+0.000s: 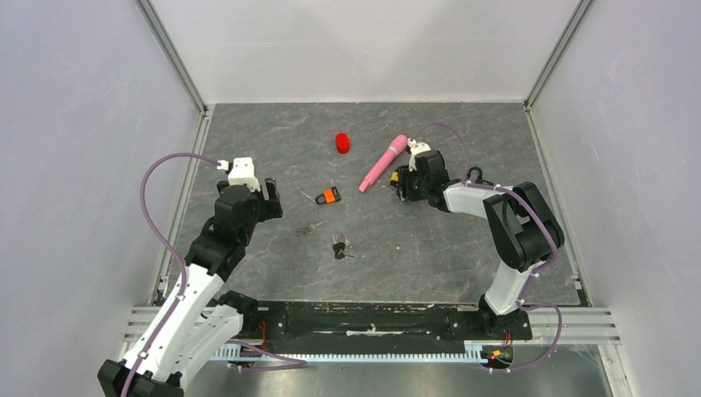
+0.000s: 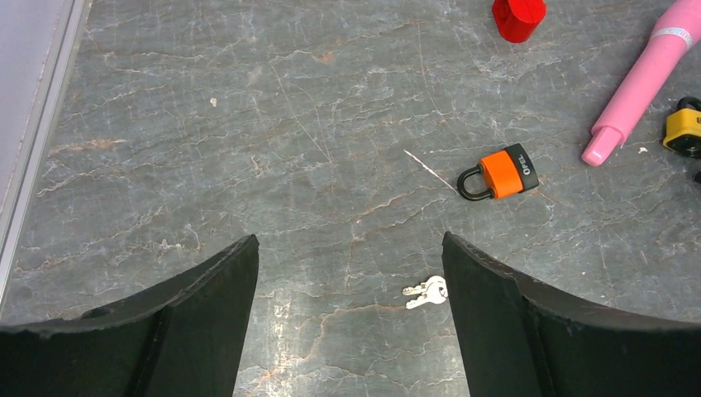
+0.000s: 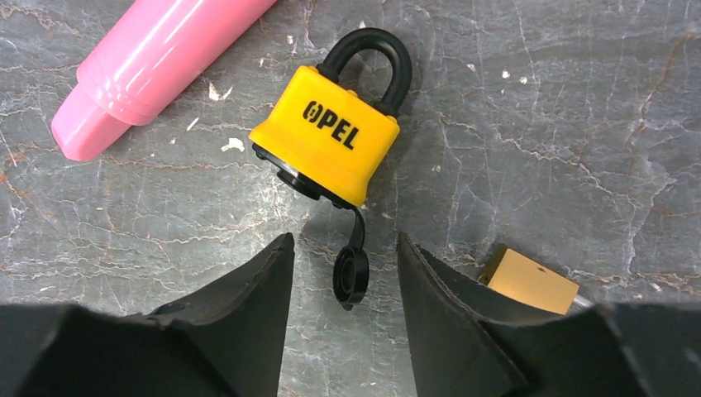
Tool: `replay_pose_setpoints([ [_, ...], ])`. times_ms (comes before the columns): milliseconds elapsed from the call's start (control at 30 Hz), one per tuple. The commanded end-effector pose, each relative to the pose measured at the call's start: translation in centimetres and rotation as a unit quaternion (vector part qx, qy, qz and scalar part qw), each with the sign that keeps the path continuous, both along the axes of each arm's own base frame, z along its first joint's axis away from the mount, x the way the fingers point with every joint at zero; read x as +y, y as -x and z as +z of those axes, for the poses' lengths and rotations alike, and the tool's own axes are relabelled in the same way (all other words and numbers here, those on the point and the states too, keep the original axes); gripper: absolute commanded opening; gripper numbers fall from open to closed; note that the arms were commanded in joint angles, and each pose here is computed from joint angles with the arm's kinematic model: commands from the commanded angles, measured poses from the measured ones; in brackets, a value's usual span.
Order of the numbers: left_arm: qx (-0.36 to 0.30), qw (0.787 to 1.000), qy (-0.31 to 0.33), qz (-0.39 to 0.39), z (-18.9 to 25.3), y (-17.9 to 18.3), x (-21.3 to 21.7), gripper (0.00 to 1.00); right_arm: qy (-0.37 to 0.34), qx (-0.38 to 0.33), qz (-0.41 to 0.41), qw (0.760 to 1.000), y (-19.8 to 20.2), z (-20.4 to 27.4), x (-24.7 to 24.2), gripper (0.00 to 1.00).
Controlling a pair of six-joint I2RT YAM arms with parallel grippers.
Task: Unlock with the key
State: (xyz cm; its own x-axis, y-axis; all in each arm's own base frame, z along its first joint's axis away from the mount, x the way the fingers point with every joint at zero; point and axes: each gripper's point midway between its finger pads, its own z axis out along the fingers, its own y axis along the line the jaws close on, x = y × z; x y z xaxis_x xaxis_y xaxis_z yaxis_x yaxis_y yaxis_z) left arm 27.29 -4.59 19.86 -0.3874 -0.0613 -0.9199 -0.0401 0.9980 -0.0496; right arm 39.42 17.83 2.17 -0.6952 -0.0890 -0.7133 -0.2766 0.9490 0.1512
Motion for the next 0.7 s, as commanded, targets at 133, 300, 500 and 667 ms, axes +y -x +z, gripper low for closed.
replay_pose_setpoints([
  [133,-0.011,1.000,0.002,-0.001,1.01,-0.46,-0.21,0.86,0.009,-0.028,0.014,0.999,-1.56,0.76,0.89,0.42],
  [300,-0.011,1.000,-0.001,0.001,1.09,-0.44,-0.10,0.86,0.016,-0.028,0.021,0.999,-1.53,0.71,0.88,0.32],
  [500,-0.008,1.000,-0.001,0.000,0.92,-0.52,-0.15,0.86,0.025,-0.030,0.032,0.999,-1.33,0.76,0.99,0.14],
  [667,0.003,1.000,-0.001,-0.006,0.53,-0.64,-0.47,0.85,0.042,-0.030,0.055,0.997,-0.62,0.97,1.18,0.00],
])
